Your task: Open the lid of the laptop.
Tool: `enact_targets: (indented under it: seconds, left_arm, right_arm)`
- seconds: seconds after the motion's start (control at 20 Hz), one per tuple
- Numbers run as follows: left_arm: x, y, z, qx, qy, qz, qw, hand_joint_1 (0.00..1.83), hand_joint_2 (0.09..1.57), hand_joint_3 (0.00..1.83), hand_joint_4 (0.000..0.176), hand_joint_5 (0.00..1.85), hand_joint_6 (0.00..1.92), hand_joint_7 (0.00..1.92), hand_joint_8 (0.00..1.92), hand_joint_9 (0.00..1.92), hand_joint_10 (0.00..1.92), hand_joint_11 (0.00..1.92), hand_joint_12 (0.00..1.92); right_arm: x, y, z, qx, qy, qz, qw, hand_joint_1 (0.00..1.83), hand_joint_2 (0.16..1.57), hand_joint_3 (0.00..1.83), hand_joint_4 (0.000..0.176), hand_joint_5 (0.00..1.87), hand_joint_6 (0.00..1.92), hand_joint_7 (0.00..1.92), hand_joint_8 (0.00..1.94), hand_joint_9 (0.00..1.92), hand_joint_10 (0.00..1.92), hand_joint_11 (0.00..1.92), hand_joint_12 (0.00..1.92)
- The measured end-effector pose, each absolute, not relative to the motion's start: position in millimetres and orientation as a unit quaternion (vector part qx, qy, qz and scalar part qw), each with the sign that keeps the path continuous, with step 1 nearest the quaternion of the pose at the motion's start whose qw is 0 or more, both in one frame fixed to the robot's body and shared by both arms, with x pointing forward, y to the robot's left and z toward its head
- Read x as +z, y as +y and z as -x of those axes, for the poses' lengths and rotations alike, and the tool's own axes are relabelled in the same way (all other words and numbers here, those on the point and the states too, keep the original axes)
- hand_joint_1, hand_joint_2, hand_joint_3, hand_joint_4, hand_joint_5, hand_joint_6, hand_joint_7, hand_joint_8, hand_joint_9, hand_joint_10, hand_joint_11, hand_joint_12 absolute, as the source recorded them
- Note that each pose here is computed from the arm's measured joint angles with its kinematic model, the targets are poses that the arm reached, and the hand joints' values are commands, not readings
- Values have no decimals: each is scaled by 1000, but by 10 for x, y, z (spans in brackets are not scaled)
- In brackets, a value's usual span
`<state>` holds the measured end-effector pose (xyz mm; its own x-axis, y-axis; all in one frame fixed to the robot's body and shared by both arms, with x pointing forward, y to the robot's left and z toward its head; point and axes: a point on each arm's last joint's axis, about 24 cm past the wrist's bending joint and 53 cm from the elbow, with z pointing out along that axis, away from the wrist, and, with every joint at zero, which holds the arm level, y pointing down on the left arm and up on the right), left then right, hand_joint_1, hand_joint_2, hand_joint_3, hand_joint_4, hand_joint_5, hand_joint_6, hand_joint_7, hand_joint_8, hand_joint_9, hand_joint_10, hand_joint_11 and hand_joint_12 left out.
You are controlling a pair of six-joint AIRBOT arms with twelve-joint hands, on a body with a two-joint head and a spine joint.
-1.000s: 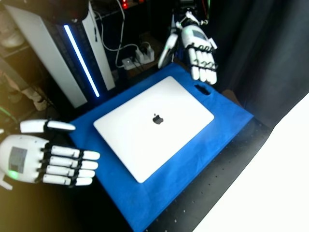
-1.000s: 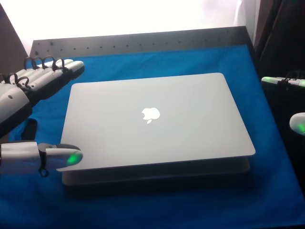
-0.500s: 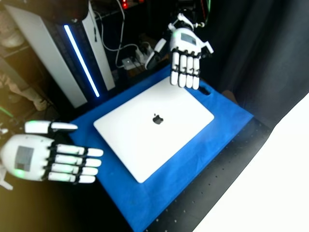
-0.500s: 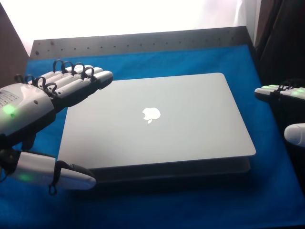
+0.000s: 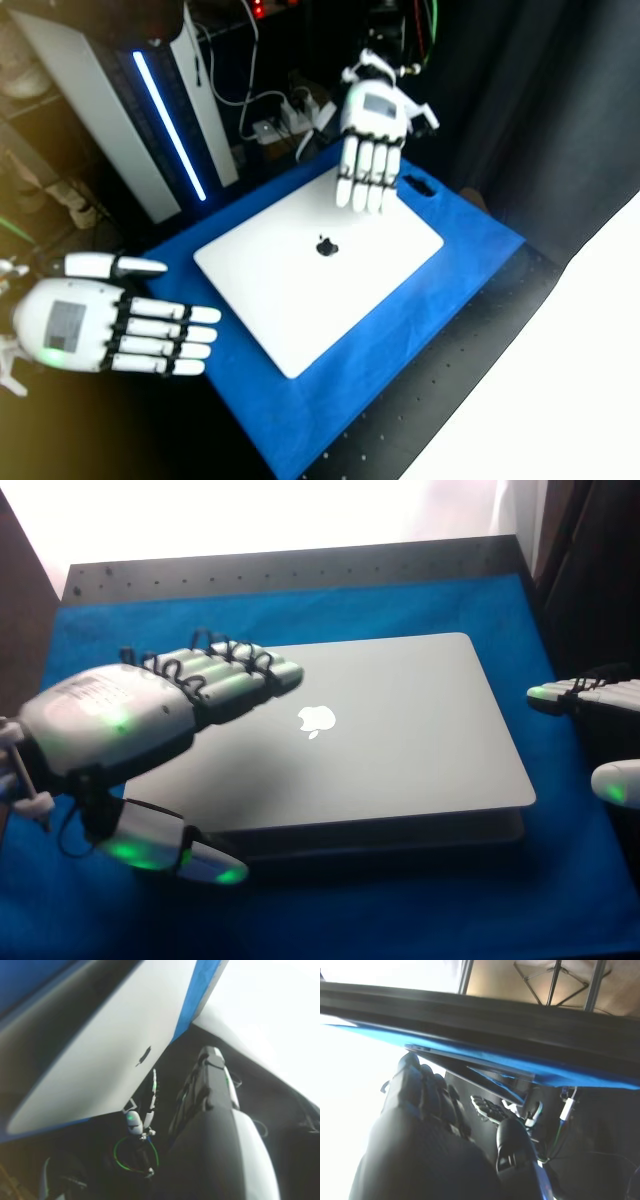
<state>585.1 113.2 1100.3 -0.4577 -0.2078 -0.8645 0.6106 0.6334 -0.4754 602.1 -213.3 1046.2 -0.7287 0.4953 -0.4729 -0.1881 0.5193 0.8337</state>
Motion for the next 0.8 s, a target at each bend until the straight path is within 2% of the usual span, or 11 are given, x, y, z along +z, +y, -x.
enact_targets:
  seconds: [0.05, 0.1, 0.3, 0.55, 0.8]
  left_arm:
    - [10967, 1096, -5828, -407, 753, -140, 498, 761, 846, 10, 8, 0, 0, 0, 0, 0, 0, 0, 0]
    - [10913, 1024, -5791, -409, 755, -147, 491, 766, 837, 4, 0, 0, 0, 0, 0, 0, 0, 0, 0]
    - [10875, 885, -5767, -411, 754, -166, 484, 758, 905, 8, 0, 0, 0, 0, 0, 0, 0, 0, 0]
    - [10742, 815, -5857, -387, 764, -184, 483, 892, 1021, 16, 0, 0, 0, 0, 0, 0, 0, 0, 0]
    - [10732, 782, -5940, -367, 764, -186, 497, 983, 1019, 3, 0, 0, 0, 0, 0, 0, 0, 0, 0]
  right_arm:
    - [10460, -2138, -6023, 480, 796, -96, 356, 0, 1426, 11, 0, 0, 0, 0, 0, 0, 0, 0, 0]
    - [10461, -2145, -6031, 479, 796, -97, 357, 0, 1428, 11, 0, 0, 0, 0, 0, 0, 0, 0, 0]
    - [10459, -2146, -6031, 479, 796, -98, 356, 0, 1427, 9, 0, 0, 0, 0, 0, 0, 0, 0, 0]
    - [10444, -2154, -6032, 476, 798, -98, 356, 0, 1448, 13, 0, 0, 0, 0, 0, 0, 0, 0, 0]
    - [10326, -2125, -5966, 463, 813, -85, 343, 0, 1446, 7, 0, 0, 0, 0, 0, 0, 0, 0, 0]
